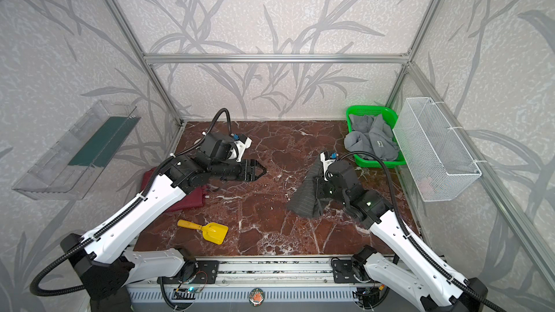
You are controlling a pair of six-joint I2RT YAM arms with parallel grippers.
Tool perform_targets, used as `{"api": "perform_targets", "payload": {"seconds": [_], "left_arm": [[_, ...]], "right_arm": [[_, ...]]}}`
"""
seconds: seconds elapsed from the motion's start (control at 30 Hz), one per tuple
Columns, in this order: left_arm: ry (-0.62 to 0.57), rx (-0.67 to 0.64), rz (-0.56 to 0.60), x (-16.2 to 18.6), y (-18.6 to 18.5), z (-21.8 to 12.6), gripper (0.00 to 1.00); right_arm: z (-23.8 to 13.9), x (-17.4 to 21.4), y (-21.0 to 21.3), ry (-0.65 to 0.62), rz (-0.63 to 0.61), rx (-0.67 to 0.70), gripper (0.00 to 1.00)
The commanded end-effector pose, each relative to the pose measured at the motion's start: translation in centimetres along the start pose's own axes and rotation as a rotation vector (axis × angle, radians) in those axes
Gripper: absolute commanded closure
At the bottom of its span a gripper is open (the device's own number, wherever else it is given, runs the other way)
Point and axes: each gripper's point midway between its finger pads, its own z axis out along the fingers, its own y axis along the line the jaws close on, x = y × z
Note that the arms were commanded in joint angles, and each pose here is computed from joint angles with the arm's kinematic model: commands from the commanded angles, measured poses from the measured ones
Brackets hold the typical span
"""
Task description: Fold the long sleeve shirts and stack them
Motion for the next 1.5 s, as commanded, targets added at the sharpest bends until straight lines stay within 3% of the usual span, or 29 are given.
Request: {"api": "perform_targets", "payload": {"seconds": [0.0, 0.23, 0.57, 0.87, 1.1, 1.47], "left_arm": [[-0.019, 0.060, -0.045, 0.0, -0.6, -0.3, 0.29], [-0.024, 0.194, -0.092, 0.2, -2.0, 0.7, 0.30], [-0.050, 0.305, -0.104, 0.3, -2.4, 2.0, 0.30], [-0.049, 0.382, -0.202, 0.7, -0.3, 4.2, 0.30], [-0.084, 0.389, -0.228, 0.6, 1.1, 3.2, 0.31], [-0.145, 0.315, -0.220, 2.6, 4.3, -0.2, 0.31]], "right_arm": [[-2.9, 1.9, -3.0, 0.163, -0.134, 0.174, 1.00], [-8.7, 0.7, -6.1, 0.210, -0.244, 0.377, 1.00], [-9.2, 2.1, -8.8, 0.370, -0.320, 0.542, 1.00], [-0.8, 2.4, -6.7, 0.548, -0.408, 0.570, 1.00], [5.9, 3.4, -2.7, 0.653, -0.544, 0.599, 1.00], [14.3, 10.2, 7.0, 0.748, -0.581, 0.439, 1.00]]}}
